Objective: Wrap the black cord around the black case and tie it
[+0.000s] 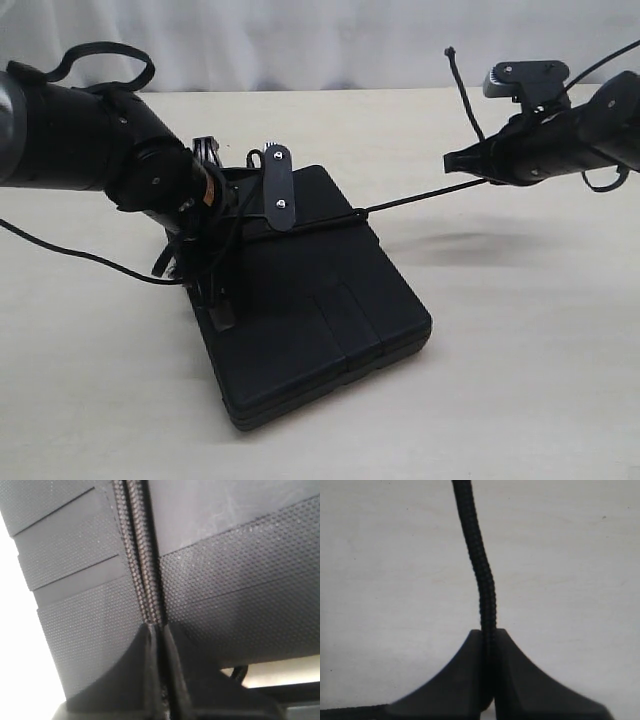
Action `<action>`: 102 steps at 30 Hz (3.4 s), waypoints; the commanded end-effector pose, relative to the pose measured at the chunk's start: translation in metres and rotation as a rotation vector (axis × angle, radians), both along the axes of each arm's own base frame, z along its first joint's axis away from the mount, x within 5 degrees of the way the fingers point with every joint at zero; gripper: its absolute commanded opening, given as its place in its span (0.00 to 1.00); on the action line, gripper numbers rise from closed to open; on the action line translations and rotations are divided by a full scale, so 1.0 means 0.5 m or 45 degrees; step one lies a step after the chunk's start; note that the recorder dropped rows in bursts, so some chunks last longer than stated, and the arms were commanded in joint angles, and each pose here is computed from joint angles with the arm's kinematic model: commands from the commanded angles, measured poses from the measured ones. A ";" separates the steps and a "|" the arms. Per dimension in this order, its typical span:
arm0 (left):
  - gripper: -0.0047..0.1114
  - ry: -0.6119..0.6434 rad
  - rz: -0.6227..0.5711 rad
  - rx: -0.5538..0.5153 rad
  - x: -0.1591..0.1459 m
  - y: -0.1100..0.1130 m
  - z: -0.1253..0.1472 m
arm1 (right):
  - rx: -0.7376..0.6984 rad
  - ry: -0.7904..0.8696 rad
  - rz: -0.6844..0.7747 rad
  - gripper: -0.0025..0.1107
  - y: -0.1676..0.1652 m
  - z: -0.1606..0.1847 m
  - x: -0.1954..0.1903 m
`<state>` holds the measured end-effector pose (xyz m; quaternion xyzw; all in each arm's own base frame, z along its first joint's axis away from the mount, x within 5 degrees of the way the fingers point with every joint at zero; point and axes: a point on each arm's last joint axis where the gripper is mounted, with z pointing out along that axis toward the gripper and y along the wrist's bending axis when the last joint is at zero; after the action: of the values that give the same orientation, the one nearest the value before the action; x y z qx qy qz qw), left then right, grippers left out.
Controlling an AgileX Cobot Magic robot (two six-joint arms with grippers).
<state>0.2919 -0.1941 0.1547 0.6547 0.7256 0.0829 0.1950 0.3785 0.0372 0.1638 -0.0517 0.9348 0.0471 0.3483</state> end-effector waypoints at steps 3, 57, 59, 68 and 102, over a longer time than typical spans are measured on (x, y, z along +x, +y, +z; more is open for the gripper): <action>0.04 0.122 0.029 0.129 -0.011 0.025 -0.031 | -0.053 -0.064 -0.044 0.06 -0.025 -0.010 0.014; 0.42 -0.133 0.150 -0.305 -0.020 0.008 0.118 | 0.004 0.311 0.432 0.06 0.041 0.024 -0.092; 0.42 -0.163 0.179 -0.386 -0.022 0.006 0.139 | -0.016 0.320 0.490 0.06 0.062 0.011 -0.105; 0.04 -0.187 0.323 -0.576 -0.032 0.010 0.185 | -0.086 0.387 0.655 0.06 0.153 -0.056 -0.172; 0.04 0.369 -0.204 -0.419 -0.295 -0.060 0.008 | -0.185 0.239 0.893 0.06 0.248 -0.063 -0.201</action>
<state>0.1509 -0.2218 0.1635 0.6678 0.7060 -0.1546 0.1781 0.2776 0.1613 0.1322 -0.3806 0.8932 0.1062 0.2148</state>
